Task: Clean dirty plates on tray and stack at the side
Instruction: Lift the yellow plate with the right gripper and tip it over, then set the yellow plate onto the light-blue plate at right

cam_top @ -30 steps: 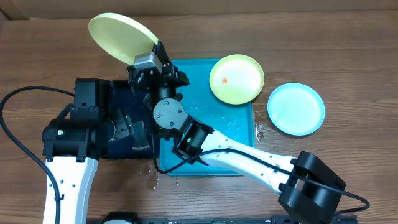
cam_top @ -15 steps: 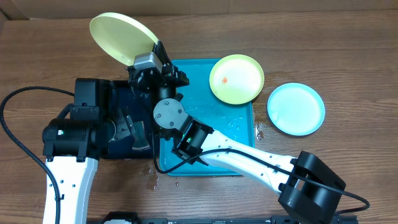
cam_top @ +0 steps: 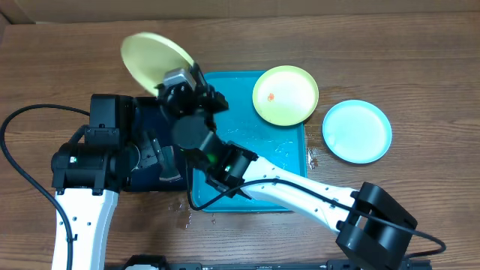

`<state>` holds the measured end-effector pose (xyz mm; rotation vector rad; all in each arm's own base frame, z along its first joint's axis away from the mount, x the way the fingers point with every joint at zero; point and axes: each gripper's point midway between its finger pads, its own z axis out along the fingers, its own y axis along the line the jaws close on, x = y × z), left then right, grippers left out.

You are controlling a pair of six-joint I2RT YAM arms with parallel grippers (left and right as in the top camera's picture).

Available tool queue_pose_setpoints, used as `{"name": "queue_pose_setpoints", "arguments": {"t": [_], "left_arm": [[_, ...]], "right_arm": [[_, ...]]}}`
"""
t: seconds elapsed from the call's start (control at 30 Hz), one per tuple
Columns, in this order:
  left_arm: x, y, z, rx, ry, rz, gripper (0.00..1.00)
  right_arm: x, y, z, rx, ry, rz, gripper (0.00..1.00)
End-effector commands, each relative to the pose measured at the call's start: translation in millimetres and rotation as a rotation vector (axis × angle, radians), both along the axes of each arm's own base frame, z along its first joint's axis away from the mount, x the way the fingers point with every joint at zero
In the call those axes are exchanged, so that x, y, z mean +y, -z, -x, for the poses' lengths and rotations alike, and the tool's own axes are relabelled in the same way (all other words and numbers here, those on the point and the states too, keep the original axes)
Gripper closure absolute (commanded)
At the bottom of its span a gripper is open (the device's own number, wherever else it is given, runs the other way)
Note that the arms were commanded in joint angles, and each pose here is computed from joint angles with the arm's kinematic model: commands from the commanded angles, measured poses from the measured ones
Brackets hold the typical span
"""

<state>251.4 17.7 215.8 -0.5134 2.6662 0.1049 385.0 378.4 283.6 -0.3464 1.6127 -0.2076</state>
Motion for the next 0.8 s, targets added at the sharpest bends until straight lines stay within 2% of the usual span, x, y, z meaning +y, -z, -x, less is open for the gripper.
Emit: {"name": "queue_pose_setpoints", "arguments": {"t": [0.0, 0.17, 0.4, 0.53, 0.77], "left_arm": [[-4, 2, 0, 0.005, -0.008, 0.025, 0.21], [-5, 2, -1, 0.004, -0.004, 0.035, 0.21], [-5, 3, 1, 0.013, -0.004, 0.034, 0.20], [-5, 3, 2, 0.016, -0.001, 0.032, 0.20], [-5, 2, -1, 0.001, 0.000, 0.034, 0.20]], "right_arm": [[-18, 14, -6, 0.101, 0.070, -0.316, 0.96], [-15, 78, -3, 0.406, 0.017, -0.445, 0.96], [-47, 80, -22, 0.531, 0.019, -0.519, 0.96], [-96, 71, -22, 0.657, 0.098, -0.636, 0.96], [-237, 83, -23, 0.871, 0.368, -0.771, 0.96]]}}
